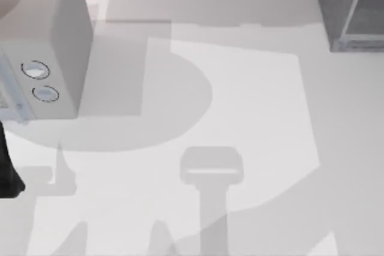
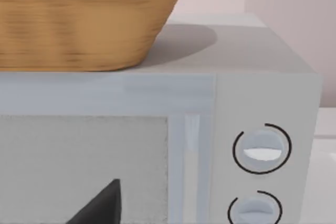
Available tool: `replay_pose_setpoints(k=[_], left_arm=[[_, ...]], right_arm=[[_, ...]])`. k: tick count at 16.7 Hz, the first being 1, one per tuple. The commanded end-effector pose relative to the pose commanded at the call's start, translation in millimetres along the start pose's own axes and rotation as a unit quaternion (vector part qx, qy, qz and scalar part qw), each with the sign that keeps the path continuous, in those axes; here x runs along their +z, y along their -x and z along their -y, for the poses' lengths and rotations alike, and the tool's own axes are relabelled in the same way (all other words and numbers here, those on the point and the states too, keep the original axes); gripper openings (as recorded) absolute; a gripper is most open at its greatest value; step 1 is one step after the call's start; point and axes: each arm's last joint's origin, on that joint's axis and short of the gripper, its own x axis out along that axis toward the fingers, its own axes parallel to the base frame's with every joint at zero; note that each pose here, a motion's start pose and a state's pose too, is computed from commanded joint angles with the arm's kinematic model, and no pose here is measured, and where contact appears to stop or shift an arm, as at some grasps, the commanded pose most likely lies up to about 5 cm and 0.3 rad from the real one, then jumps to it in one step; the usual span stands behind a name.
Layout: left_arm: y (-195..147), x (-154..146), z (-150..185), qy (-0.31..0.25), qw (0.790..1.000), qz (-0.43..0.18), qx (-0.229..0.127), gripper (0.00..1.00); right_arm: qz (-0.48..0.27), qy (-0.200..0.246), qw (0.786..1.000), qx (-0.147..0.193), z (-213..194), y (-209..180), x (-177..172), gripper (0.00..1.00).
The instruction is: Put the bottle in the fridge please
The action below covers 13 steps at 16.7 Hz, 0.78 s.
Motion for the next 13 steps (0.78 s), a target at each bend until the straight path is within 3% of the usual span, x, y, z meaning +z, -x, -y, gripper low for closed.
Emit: replay_pose_setpoints(k=[5, 11, 13], left_arm=[[0, 0, 0, 0.0, 1.0, 0.0, 0.0, 1.0], [0, 0, 0, 0.0, 1.0, 0.0, 0.0, 1.0], [0, 0, 0, 0.0, 1.0, 0.0, 0.0, 1.0]], right_arm=[[0.003, 0.0, 1.0, 0.002, -2, -46, 4, 0.01], [-0.001, -0.001, 1.0, 0.001, -2, -52, 2, 0.01], [-0.001, -0.001, 1.0, 0.001, -2, -52, 2, 0.16]])
